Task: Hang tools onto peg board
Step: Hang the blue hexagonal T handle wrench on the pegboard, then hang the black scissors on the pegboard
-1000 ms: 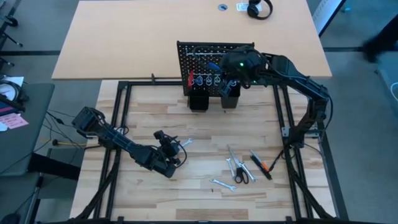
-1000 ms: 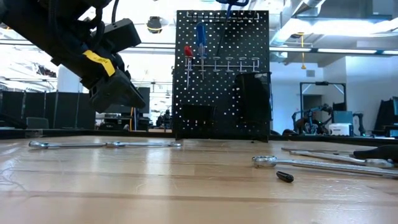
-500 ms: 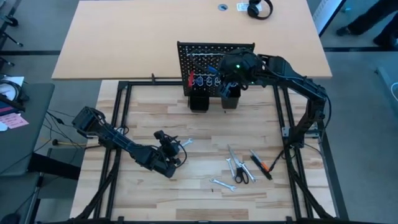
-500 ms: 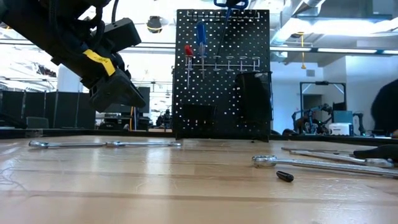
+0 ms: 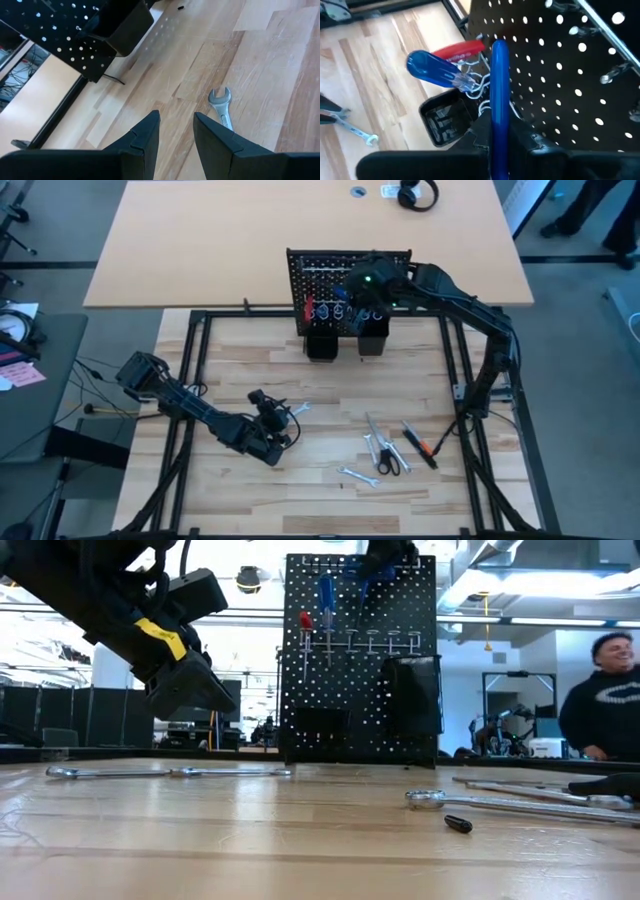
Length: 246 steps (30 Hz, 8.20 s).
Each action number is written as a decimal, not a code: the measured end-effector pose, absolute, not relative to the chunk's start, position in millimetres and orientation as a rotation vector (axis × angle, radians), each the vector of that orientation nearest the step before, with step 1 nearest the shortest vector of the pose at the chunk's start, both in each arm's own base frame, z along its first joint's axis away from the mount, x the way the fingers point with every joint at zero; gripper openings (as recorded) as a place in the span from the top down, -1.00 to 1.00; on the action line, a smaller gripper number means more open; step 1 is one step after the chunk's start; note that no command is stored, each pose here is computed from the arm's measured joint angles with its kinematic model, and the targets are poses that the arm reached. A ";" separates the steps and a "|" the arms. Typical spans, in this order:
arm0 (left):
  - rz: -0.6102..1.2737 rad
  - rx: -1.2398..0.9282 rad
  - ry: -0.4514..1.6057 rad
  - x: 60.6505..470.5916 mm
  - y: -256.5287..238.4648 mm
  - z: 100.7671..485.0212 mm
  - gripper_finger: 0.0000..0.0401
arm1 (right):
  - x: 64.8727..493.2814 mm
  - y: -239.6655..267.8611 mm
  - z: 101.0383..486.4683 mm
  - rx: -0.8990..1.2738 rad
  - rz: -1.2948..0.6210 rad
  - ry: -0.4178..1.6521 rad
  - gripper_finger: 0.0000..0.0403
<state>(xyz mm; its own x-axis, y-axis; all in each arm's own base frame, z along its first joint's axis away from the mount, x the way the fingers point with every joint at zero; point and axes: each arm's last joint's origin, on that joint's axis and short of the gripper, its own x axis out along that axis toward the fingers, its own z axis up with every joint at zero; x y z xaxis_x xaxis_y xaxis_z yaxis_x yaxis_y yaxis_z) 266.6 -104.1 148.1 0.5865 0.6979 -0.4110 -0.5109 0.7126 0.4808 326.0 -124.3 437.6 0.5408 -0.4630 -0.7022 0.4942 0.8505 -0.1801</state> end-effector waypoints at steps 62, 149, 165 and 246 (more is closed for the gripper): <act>0.681 0.364 0.602 262.6 -115.7 148.9 0.44 | 281.4 -39.5 353.7 -0.166 -0.474 0.849 0.27; 0.709 0.304 0.566 278.5 -100.4 153.9 0.44 | 203.9 198.9 215.0 0.206 -0.027 0.978 0.04; 0.724 0.314 0.574 281.0 -94.4 154.2 0.44 | 242.4 182.0 163.0 0.743 -0.438 1.255 0.09; 0.673 0.295 0.594 280.4 -98.2 153.2 0.44 | 222.4 183.3 203.8 0.294 -0.454 0.718 0.65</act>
<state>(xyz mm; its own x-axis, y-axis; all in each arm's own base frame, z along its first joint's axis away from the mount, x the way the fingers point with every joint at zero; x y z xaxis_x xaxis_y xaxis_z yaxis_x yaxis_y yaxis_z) 280.4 -98.2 153.2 0.6261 0.6588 -0.4171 -0.4962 0.7493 0.4386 222.4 183.3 203.8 0.6625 -0.2967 -0.6878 0.4938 0.8634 0.1032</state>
